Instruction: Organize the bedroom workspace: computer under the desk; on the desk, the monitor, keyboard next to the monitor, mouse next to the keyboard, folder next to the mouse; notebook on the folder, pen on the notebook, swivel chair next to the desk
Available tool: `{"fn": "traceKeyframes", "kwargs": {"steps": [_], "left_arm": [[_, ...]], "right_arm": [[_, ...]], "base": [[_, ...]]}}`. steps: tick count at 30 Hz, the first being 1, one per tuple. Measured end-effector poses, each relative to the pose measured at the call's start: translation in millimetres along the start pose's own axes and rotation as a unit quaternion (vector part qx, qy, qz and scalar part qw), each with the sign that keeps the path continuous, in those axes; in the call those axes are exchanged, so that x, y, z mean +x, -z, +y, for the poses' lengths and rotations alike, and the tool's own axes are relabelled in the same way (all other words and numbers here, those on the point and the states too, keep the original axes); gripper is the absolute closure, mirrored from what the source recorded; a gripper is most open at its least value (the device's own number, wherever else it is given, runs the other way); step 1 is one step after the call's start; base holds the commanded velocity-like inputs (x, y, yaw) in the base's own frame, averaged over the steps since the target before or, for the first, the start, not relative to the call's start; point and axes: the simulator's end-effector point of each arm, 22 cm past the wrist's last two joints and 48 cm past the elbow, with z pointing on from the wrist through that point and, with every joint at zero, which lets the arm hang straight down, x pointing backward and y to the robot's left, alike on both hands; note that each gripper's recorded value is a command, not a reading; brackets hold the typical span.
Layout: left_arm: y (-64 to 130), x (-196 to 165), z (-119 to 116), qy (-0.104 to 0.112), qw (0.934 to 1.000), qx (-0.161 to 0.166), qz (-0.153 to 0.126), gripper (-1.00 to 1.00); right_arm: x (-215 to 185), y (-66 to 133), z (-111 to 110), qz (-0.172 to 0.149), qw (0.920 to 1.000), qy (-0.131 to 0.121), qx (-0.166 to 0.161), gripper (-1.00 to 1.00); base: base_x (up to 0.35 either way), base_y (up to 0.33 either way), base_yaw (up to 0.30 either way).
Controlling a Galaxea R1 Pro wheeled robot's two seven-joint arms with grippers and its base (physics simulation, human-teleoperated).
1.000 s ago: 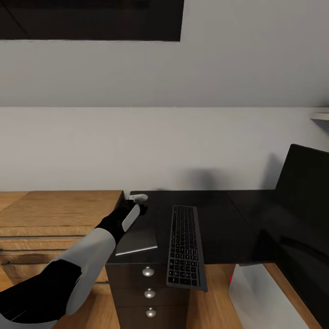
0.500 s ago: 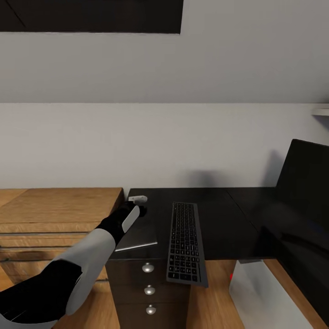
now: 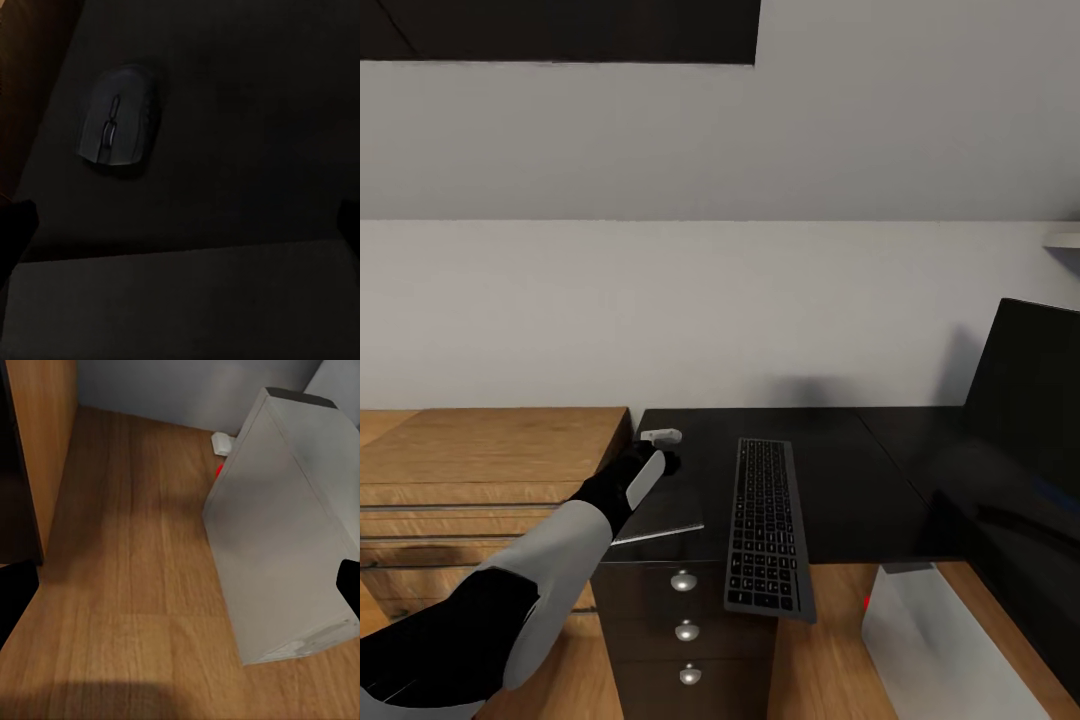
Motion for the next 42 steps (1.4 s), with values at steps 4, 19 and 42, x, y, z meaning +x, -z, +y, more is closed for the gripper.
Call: {"fn": "traceKeyframes", "kwargs": {"steps": [4, 19, 42], "left_arm": [[-1.3, 1, 3, -0.001, 1.0, -0.001, 0.003, -1.0], [-5.7, 4, 19, 0.0, 0.9999, -0.013, 0.007, -1.0], [-26.6, 34, 21, 0.0, 0.9999, -0.015, 0.006, -1.0]], "right_arm": [[0, 0.0, 0, 0.0, 1.0, 0.0, 0.0, -1.0], [0, 0.1, 0, 0.0, 1.0, 0.0, 0.0, -1.0], [36, -11.5, 10, 0.003, 1.0, 0.007, -0.004, -1.0]], "base": [[0.0, 0.0, 0.0], [0.106, 0.0, 0.0], [0.001, 0.0, 0.0]]}}
